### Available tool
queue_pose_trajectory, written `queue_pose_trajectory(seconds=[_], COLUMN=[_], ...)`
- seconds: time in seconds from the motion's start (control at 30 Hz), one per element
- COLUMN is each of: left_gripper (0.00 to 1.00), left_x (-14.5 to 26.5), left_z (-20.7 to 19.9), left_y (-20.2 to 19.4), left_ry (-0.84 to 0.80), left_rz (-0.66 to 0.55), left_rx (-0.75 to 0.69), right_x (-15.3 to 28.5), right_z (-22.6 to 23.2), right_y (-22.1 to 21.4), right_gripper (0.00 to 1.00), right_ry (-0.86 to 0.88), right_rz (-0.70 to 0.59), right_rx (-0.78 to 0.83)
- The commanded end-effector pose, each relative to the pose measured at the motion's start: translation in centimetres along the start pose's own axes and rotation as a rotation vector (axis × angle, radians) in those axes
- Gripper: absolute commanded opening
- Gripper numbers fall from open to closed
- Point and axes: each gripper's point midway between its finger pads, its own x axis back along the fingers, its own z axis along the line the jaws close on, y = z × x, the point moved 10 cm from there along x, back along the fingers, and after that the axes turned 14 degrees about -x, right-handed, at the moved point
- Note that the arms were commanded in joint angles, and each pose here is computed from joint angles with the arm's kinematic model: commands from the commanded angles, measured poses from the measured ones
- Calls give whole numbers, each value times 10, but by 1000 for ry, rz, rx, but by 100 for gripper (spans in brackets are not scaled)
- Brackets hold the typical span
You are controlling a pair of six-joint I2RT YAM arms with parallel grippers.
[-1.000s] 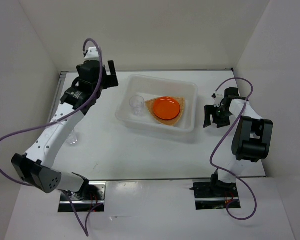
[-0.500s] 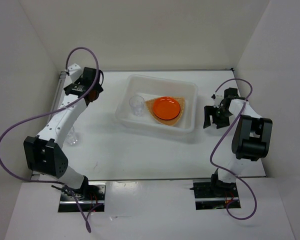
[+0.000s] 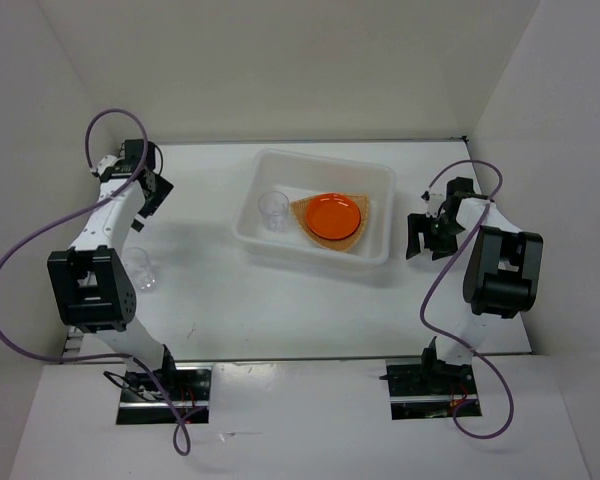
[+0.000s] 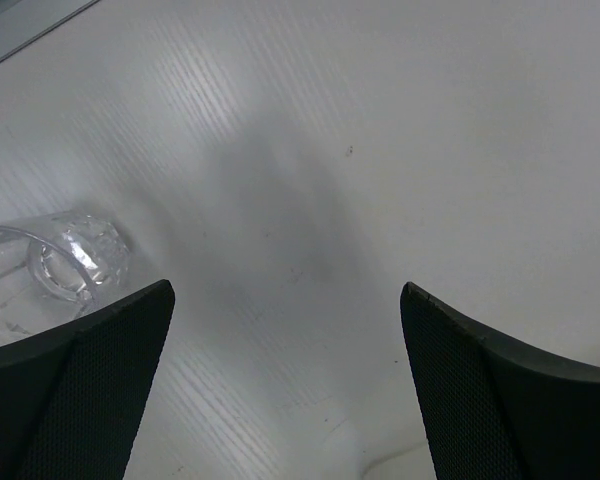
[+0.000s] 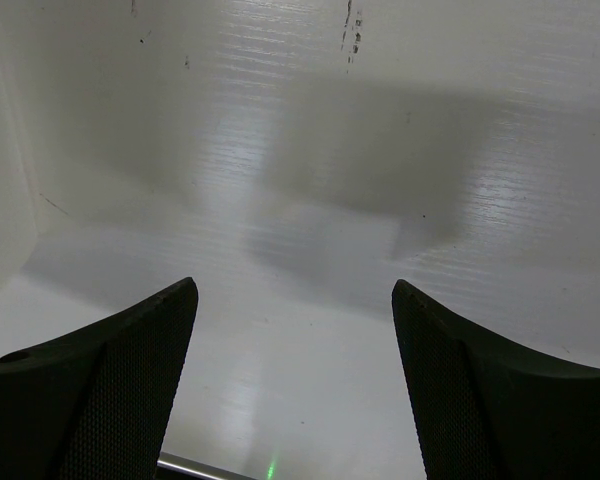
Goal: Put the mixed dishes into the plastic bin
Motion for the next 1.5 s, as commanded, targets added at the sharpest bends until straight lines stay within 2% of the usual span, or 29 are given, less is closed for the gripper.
queue_pose_trajectory(seconds=[0.0, 0.3, 0.5, 0.73, 0.93, 1.03, 1.17, 1.2, 1.3, 1.37, 1.4, 1.47], left_gripper=[100, 100, 100, 98, 96, 92, 56, 42, 36, 11, 3, 0], left_x=[11, -21, -20, -52, -74, -88, -96, -96, -91, -85, -81, -75], left_z=[-3, 27, 34, 39, 45, 48, 49, 47, 48, 46, 44, 41], left_y=[3, -1, -8, -22, -27, -33, -33, -32, -25, -17, -11, -3], left_ry=[-34, 123, 155, 137, 147, 140, 97, 84, 58, 0, -28, -61], left_rz=[-13, 89, 76, 232, 312, 370, 399, 399, 356, 319, 301, 280], left_rx=[56, 168, 221, 240, 246, 235, 216, 220, 195, 146, 132, 120], right_x=[4, 4, 4, 4, 2, 2, 2, 2, 2, 2, 2, 2], right_z=[0, 0, 0, 0, -1, -1, -2, -2, -2, -2, -2, -2], right_y=[6, 6, 6, 6, 5, 5, 5, 5, 5, 5, 5, 5], right_gripper=[83, 83, 83, 83, 83, 83, 83, 83, 83, 83, 83, 83], right_ry=[6, 6, 6, 6, 5, 5, -13, -13, -13, -13, -13, -13], right_rz=[-15, -15, -15, -15, -6, -6, -6, -6, -6, -6, -6, -6], right_rx=[4, 4, 4, 4, 2, 2, 2, 2, 2, 2, 2, 2])
